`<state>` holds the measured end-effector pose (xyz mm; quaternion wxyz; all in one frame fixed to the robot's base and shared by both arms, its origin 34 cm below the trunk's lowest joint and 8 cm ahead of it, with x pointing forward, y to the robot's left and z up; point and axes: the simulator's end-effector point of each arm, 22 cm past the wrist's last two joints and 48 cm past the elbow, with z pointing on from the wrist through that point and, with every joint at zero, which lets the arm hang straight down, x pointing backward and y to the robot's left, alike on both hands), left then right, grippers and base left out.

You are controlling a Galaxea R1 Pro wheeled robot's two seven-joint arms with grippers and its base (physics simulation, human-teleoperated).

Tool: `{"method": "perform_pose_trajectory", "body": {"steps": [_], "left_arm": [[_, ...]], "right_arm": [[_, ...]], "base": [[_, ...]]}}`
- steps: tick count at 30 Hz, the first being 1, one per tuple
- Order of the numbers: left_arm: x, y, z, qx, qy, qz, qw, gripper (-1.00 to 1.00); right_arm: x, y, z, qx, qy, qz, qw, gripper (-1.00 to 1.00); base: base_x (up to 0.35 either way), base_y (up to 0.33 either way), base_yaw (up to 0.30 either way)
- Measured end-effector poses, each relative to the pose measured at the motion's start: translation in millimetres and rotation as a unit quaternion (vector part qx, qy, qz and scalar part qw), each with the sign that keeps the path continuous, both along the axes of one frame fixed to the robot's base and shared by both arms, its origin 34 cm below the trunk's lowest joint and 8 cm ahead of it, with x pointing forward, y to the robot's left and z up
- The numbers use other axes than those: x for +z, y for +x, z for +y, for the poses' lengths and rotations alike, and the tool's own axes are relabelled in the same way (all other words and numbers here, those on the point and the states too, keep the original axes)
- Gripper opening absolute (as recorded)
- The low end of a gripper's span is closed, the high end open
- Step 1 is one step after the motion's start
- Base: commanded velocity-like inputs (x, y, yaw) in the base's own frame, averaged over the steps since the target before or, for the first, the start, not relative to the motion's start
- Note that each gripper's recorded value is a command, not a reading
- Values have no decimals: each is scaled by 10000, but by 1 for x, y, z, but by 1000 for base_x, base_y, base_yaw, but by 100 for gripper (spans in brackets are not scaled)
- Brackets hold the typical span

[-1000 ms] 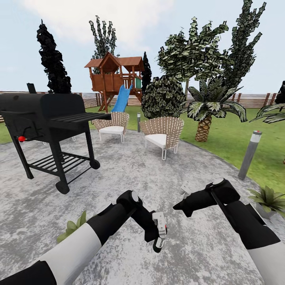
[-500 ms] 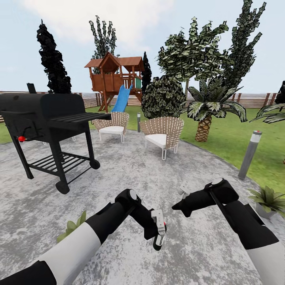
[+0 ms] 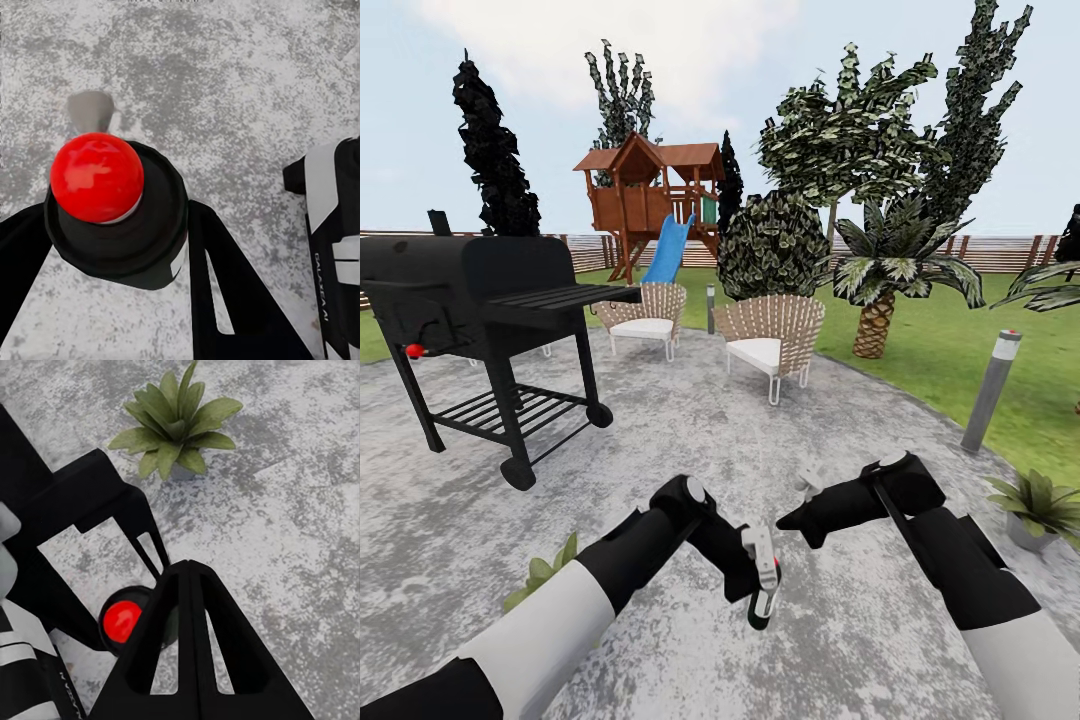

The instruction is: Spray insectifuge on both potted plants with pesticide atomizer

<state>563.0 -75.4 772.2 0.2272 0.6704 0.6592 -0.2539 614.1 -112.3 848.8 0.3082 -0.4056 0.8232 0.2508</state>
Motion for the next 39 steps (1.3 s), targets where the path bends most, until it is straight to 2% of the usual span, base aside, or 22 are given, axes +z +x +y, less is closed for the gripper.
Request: {"method": "perform_pose_trajectory", "body": {"steps": [6,10,13,39], "left_arm": [[8,8,1,67,-56,-49,10000,-100],[22,22,5,298,-288,-29,9991,-100],[32,30,6,358,-351,-96,9987,-100],[36,34,7,380,-356,-129,9986,-100]], "right_arm": [[0,0,1,4,4,-4,10000,-100],[0,0,1,3,3,-1,10000,-100],[0,0,1,8,5,-2,10000,-100],[0,0,1,12,1,-3,10000,-100]], "base": [[0,0,0],[0,0,0],[0,0,0],[0,0,0]]}}
